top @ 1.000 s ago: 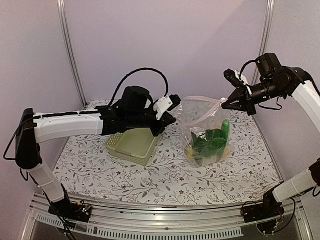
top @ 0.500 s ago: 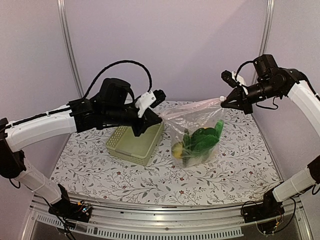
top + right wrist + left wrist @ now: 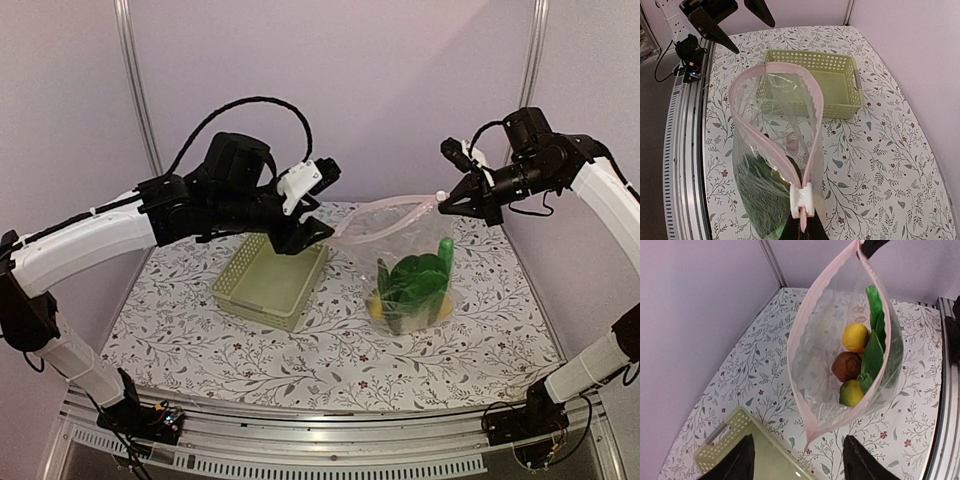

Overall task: Place the food in the zip-top bag and seal the zipper
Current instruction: Adjust the zipper food storage bag at the center of the board, then hold the zipper from the zipper food storage bag.

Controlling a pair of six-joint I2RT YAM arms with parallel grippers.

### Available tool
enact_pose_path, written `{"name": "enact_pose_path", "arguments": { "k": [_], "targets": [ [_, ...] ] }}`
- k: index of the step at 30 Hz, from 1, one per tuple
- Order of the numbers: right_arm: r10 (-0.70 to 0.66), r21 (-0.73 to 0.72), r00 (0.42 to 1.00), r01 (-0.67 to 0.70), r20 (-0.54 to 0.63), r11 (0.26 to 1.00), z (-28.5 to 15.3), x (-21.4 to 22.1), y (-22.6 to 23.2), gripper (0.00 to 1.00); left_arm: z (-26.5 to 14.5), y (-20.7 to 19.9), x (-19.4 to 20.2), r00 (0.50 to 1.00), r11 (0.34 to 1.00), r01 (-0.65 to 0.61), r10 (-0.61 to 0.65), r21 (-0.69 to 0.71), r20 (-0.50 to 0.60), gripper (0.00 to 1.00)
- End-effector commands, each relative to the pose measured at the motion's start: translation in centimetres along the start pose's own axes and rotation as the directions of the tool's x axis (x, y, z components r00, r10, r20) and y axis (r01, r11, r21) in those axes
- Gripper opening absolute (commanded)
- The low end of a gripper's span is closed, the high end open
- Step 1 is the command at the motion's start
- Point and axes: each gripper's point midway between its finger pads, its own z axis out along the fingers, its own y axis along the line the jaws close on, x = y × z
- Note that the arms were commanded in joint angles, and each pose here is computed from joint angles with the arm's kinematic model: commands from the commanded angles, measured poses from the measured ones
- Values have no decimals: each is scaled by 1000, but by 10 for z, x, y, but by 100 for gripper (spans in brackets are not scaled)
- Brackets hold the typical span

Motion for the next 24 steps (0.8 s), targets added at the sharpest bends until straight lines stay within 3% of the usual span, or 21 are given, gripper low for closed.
{"name": "enact_pose_path", "arguments": {
  "k": [1, 5, 10, 14, 24],
  "targets": [
    [-49, -20, 998, 50, 42, 999, -10, -16, 12, 0, -19, 3, -84, 957, 994, -54, 77, -90, 280, 61],
    [-56, -26, 998, 56, 35, 998, -10, -18, 16, 0, -11, -13, -128, 904, 995, -95, 98, -30, 416, 59],
    [-59, -39, 998, 61, 34, 997, -11, -21, 22, 0, 21, -37, -156, 880, 985, -137, 73, 104, 468, 57],
    [-60, -38, 998, 62, 33, 997, -13, -22, 25, 0, 50, -59, -162, 886, 971, -171, 76, 169, 458, 55],
    [-58, -53, 998, 59, 29, 997, -10, -18, 31, 0, 76, -74, -160, 901, 961, -145, 29, 237, 432, 48]
  ]
}}
